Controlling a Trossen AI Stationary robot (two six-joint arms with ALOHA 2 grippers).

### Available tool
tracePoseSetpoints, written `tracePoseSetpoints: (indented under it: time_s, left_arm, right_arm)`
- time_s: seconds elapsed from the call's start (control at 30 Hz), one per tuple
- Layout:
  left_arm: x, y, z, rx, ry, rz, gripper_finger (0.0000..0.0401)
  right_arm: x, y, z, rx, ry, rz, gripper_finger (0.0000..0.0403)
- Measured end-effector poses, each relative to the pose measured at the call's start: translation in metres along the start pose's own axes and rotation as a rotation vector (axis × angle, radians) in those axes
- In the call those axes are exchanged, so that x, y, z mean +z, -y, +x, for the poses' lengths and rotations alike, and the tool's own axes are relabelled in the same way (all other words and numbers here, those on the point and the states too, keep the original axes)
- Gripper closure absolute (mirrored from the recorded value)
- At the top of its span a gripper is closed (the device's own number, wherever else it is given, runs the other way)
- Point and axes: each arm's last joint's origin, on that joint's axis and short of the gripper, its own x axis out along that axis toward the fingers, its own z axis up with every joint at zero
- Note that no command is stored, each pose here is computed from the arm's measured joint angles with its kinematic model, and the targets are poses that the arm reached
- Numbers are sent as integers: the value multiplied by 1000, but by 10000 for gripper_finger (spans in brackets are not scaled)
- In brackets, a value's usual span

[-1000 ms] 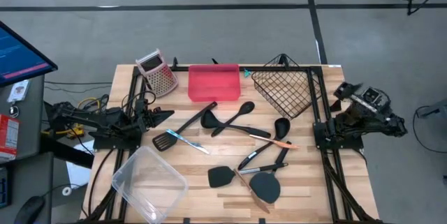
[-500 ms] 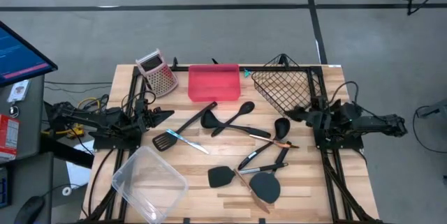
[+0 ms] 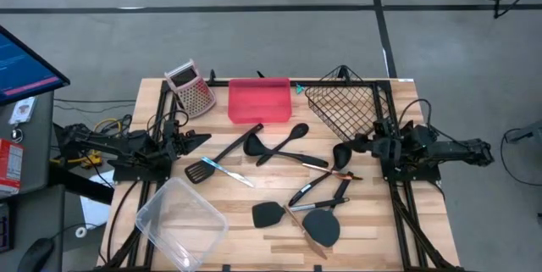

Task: Pick & Place Kitchen Items
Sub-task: Put the black ladle into the wire basket

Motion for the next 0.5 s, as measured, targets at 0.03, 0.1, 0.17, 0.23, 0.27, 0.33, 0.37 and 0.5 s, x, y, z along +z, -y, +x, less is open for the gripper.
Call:
tracePoseSetpoints:
  time_s: [0.03,0.1,0.17,0.23,0.27,0.33,0.37,0.5]
  left_arm:
    - [0,0,0,0,0,0,263]
    - [0,0,0,-2,2,-1,263]
    - [0,0,0,-4,3,-2,263]
    - [0,0,0,-4,3,-2,263]
    - [0,0,0,-4,3,-2,263]
    - [0,0,0,-4,3,-2,263]
    - [0,0,0,-4,4,-2,263]
    - [0,0,0,-5,3,-3,263]
  right_arm:
    - [0,-1,0,13,-12,-18,3]
    - [1,-4,0,52,-2,-70,3]
    - [4,-8,0,92,27,-105,3]
    - [4,-9,-1,101,29,-112,3]
    - [4,-9,0,97,30,-111,3]
    - [6,-10,-1,102,70,-93,3]
    - [7,-12,-1,108,96,-88,3]
    - [13,-18,-2,118,180,-78,7]
